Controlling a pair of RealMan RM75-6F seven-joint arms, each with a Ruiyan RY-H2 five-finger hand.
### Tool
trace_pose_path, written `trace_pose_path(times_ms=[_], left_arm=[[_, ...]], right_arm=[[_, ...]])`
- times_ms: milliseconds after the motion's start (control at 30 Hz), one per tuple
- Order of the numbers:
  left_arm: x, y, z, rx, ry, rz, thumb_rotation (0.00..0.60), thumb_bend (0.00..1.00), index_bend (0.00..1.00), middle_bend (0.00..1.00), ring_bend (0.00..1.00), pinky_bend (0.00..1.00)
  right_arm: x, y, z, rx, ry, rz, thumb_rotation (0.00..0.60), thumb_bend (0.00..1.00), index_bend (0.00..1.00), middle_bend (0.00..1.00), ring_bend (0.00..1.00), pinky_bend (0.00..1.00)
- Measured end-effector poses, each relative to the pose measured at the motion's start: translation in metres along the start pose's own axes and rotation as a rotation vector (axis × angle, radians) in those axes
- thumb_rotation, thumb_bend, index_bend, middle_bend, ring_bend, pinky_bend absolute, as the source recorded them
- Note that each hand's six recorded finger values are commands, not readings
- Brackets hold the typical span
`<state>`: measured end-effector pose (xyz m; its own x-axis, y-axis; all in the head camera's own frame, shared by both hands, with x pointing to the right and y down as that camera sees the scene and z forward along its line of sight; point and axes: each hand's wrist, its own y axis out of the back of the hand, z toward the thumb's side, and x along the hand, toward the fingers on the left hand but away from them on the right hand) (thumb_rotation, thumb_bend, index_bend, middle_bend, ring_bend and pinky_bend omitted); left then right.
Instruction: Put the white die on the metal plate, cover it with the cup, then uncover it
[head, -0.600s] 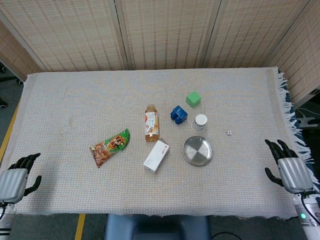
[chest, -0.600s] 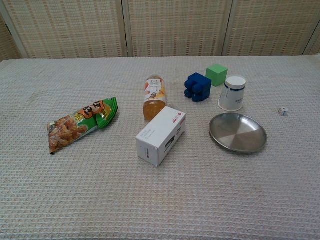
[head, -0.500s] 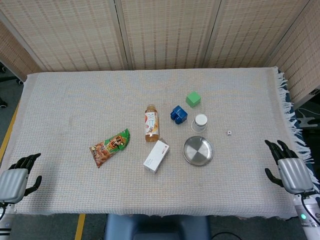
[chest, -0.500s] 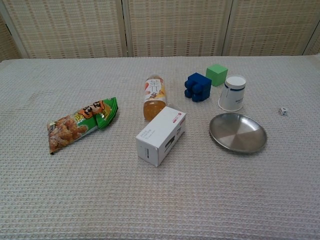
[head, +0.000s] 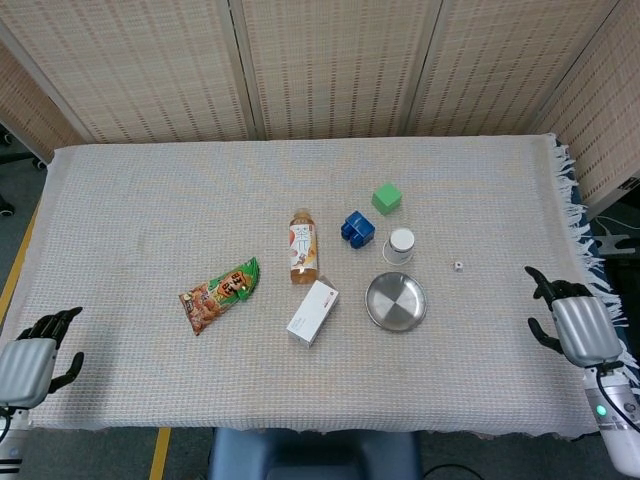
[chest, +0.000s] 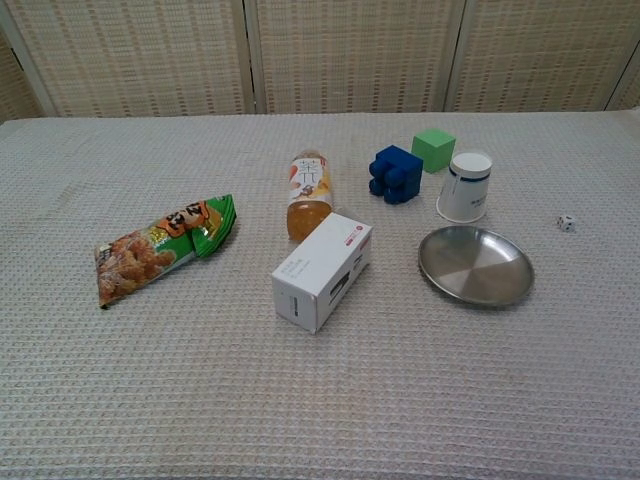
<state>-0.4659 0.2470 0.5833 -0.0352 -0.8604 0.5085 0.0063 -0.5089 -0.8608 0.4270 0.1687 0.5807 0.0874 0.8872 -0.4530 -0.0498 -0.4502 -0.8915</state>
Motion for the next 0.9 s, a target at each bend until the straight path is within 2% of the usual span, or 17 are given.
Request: trace_pose_path(times_ms=[67,233,367,533,767,900], left_arm=[[-0.001,0.0,0.0,0.003,0.0,-0.003,0.6,0.4,0.15,0.19,0.19,0.38],[-0.001,-0.001,0.001,0.005,-0.001,-0.007,0.6,0.4,0.15,0.19,0.19,0.38],[0.0,-0.003,0.0,0.007,0.002,-0.017,0.6,0.4,0.15,0.19,0.19,0.38],[0.001,-0.005,0.002,0.012,-0.002,-0.026,0.6,0.4,0.15,0.19,0.19,0.38],[0.002,-0.006,0.003,0.016,-0.007,-0.033,0.6,0.4,0.15,0.19,0.2,0.38],[0.002,-0.007,0.003,0.015,-0.005,-0.039,0.6,0.4,0.15,0.2,0.2,0.38]], right_arm=[[-0.011,-0.002,0.001,0.017,0.013,-0.018,0.6,0.25,0.34,0.82,0.73,0.71],[-0.038,-0.01,0.002,0.059,0.031,-0.06,0.6,0.25,0.39,0.92,0.84,0.83],[-0.065,-0.022,0.0,0.069,0.042,-0.041,0.6,0.25,0.38,0.93,0.86,0.85],[-0.093,-0.032,-0.009,0.027,0.016,-0.02,0.6,0.25,0.35,0.95,0.87,0.87],[-0.12,-0.049,-0.019,-0.103,-0.011,0.066,0.6,0.25,0.3,0.95,0.88,0.87],[-0.129,-0.057,-0.02,-0.173,-0.013,0.103,0.6,0.25,0.32,0.96,0.89,0.87]])
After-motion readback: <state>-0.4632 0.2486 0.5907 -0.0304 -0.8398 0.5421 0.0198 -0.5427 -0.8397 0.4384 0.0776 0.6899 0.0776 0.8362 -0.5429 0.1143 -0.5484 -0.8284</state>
